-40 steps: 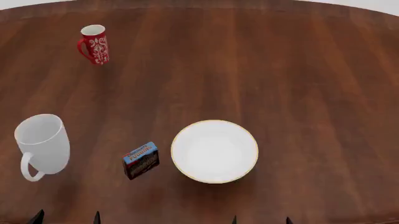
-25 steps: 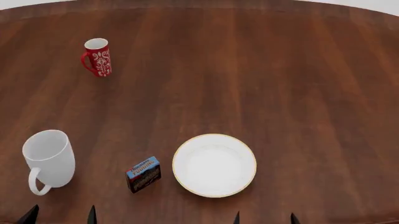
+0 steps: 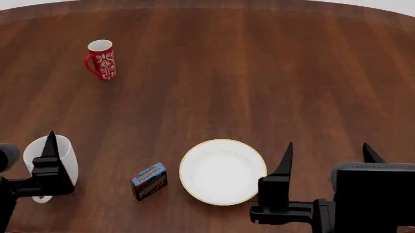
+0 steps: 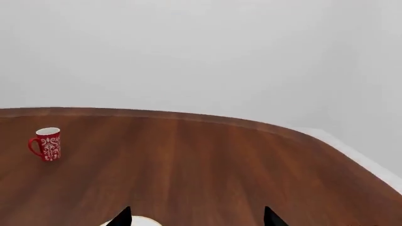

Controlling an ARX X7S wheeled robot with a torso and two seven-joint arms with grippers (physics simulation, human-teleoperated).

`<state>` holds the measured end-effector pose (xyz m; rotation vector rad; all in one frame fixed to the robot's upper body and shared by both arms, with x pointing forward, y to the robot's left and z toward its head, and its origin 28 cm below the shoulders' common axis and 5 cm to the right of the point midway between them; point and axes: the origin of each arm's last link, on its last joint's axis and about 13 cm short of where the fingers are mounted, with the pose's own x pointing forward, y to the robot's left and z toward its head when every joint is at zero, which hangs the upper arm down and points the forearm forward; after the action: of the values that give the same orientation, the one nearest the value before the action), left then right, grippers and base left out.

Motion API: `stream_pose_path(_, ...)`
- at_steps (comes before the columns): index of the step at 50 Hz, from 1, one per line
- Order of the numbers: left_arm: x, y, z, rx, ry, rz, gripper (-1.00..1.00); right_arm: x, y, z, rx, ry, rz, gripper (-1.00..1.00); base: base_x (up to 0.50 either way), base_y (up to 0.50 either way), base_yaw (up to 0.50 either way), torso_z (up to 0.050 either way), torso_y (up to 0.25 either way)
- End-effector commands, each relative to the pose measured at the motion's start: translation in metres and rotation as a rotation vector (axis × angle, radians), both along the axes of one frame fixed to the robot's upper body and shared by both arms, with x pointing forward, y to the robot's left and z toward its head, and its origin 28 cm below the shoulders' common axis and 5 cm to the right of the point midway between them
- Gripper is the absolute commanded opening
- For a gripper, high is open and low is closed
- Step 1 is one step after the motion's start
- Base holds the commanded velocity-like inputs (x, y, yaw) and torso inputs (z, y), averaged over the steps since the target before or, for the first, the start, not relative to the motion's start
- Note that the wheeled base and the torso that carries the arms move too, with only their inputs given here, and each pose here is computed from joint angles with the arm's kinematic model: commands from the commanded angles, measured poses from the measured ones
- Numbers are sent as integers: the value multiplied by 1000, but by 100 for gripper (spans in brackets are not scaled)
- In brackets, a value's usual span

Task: Put the white mug on the plate.

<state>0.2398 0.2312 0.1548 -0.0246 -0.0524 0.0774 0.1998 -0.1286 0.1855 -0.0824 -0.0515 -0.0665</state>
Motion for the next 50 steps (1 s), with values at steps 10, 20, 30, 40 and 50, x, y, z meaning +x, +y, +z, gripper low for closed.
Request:
stream_pose_path(10,13,11,75,-8,-76,-28,100,-16,-11,72,-114,-33,-10,100,0,0,0,0,0)
stream_pose_path(20,13,10,74,-13,-70,-36,100,-17,-10,71,-108,-37,8,100,69,-195,0,0,0)
stream_pose_path(30,11,10,75,-8,-77,-41,100,-17,-10,68,-107,-48,35,100,259,-423,0,0,0)
stream_pose_path(40,9,10,73,-11,-75,-47,100,-19,-9,69,-113,-65,52,100,397,-88,0,0,0)
stream_pose_path(50,7,7,72,-9,-73,-60,100,-19,-10,66,-112,-62,54,100,400,139,0,0,0)
